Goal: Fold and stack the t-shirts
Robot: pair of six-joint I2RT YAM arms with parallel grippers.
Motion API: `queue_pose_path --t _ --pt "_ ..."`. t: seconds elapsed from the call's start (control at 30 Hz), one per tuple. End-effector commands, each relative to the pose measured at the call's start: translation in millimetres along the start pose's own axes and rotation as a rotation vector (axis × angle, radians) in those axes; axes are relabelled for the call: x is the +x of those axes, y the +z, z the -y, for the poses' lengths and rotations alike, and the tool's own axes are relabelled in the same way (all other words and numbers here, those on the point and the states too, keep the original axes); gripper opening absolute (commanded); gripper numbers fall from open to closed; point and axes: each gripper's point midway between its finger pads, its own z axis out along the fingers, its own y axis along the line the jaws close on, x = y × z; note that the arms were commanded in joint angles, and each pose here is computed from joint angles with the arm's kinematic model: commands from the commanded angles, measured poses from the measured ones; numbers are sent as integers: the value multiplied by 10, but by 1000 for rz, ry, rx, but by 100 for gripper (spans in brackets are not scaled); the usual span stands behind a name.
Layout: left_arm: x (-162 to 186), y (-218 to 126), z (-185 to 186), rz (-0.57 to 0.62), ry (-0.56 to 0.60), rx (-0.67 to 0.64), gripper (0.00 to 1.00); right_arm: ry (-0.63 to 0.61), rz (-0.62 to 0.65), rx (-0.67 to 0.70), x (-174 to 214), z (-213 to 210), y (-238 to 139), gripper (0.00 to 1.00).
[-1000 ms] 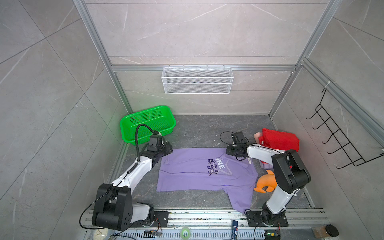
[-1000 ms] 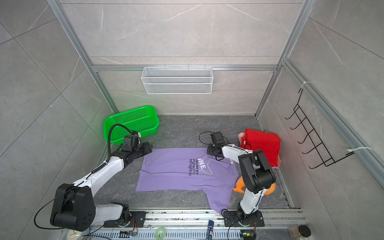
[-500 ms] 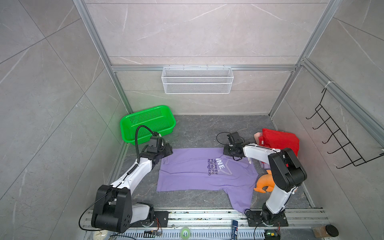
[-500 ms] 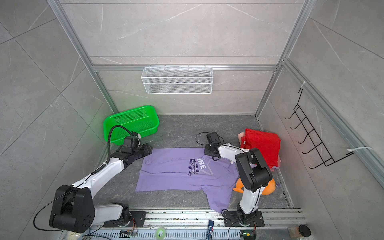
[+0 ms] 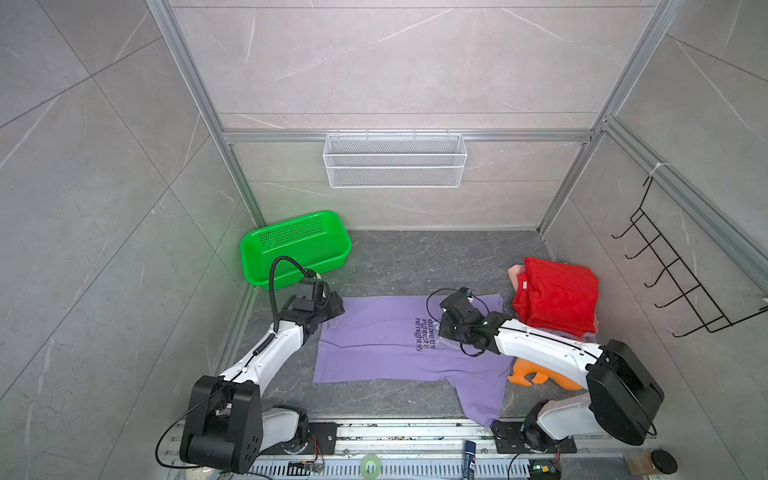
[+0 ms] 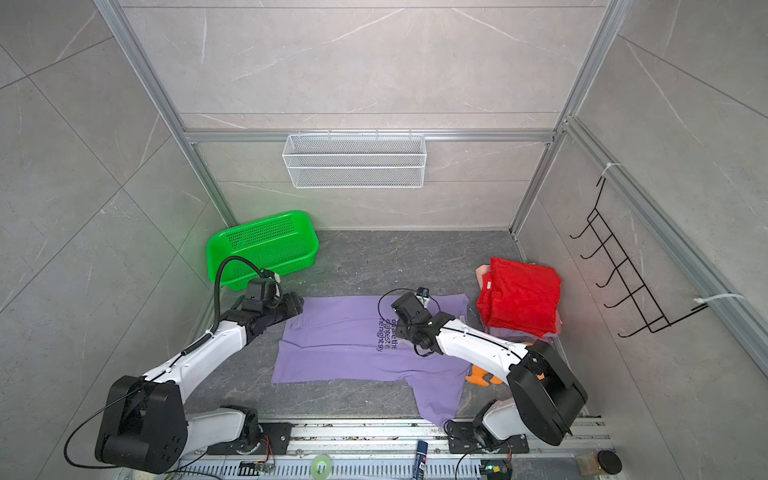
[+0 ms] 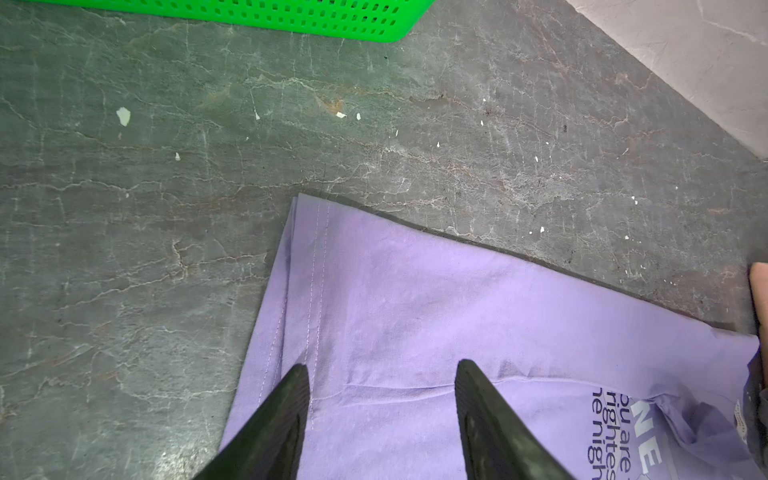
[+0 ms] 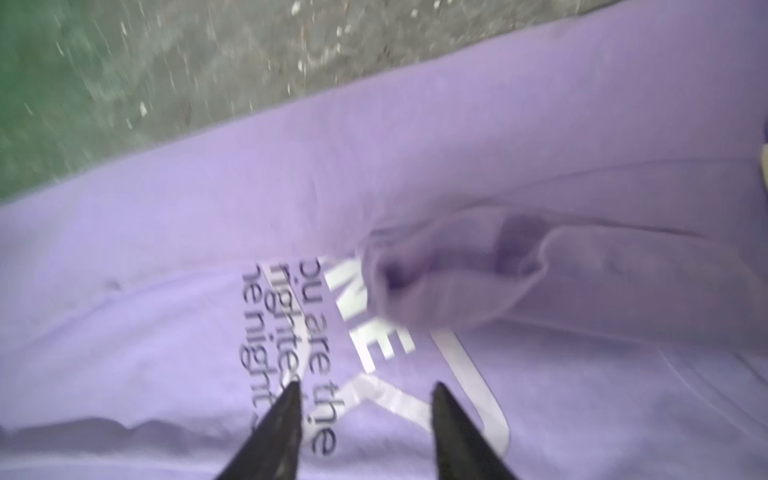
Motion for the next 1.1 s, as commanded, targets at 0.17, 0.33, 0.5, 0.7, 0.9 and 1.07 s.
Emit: queue_pose_path --t 0.17,0.33,0.5,0.7,0.9,1.07 --pt "-10 26 52 0 -8 17 59 -18 235 124 -530 109 -428 62" --pt "-17 48 77 -10 -4 23 59 -83 238 112 -995 79 -179 66" --pt "-20 26 97 -7 -14 33 59 -36 112 -1 -1145 51 218 67" --pt "5 58 133 -24 -11 48 59 -48 -129 -109 -713 -118 686 51" --pt "36 59 121 -30 -11 44 59 -32 -238 -91 -337 37 709 38" --pt "38 59 77 -24 -13 24 59 28 -303 -79 46 202 578 33"
